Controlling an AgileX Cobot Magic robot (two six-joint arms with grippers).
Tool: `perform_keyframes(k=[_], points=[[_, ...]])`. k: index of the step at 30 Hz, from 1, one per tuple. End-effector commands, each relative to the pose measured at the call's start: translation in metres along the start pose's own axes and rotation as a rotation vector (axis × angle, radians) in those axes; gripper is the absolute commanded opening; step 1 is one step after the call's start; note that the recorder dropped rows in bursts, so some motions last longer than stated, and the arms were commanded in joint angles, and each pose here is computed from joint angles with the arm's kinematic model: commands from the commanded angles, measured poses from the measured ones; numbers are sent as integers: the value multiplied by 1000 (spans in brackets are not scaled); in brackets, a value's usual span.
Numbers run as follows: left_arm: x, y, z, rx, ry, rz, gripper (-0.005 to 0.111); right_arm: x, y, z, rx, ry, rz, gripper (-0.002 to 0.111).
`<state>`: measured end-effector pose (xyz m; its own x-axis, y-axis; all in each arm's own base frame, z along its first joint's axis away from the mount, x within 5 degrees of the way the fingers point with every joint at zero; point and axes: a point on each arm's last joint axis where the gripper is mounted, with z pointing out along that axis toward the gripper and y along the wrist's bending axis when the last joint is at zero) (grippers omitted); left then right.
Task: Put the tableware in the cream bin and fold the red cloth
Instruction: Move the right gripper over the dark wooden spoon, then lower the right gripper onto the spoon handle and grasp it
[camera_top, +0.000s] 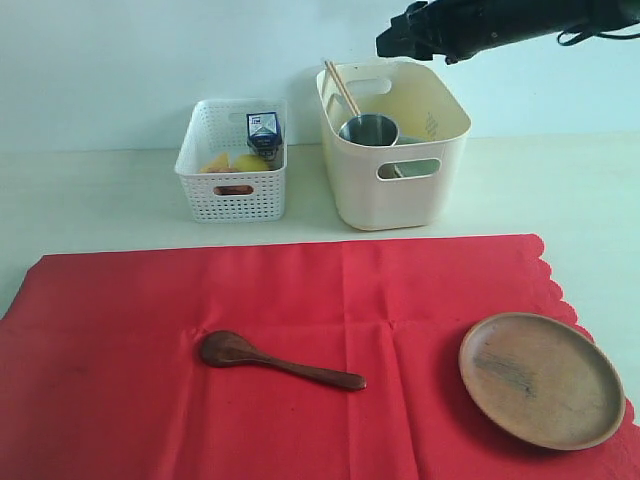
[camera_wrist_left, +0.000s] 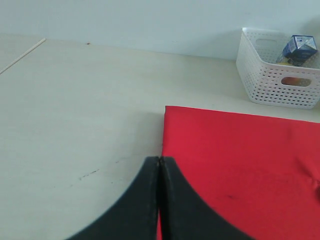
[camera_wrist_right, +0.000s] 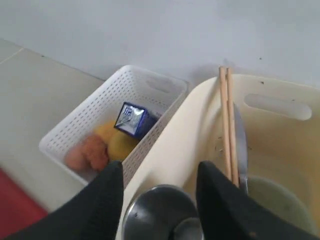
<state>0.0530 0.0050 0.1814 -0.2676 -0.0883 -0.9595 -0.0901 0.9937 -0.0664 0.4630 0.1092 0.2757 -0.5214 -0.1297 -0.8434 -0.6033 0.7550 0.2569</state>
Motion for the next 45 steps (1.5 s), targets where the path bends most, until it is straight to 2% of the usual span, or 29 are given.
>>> perform_keyframes(k=[1, 4, 10, 15, 20, 30, 37, 45], points=[[0, 0, 0, 4, -11, -1, 1, -8, 17, -23, -42, 92, 22, 36], [0, 0, 0, 4, -11, -1, 1, -8, 30, -34, -108, 172, 31, 29], [0, 0, 0, 4, -11, -1, 1, 0, 58, -54, -302, 347, 29, 27], [0, 0, 0, 4, -11, -1, 1, -1, 71, -48, -338, 353, 19, 27], [0, 0, 0, 4, -11, -1, 1, 11, 105, -26, -379, 447, -80, 27], [0, 0, 0, 4, -11, -1, 1, 69, 148, 27, -347, 779, -429, 27], [0, 0, 0, 4, -11, -1, 1, 111, 176, 59, -394, 933, -567, 27], [0, 0, 0, 4, -11, -1, 1, 147, 207, 78, -243, 1105, -656, 41]])
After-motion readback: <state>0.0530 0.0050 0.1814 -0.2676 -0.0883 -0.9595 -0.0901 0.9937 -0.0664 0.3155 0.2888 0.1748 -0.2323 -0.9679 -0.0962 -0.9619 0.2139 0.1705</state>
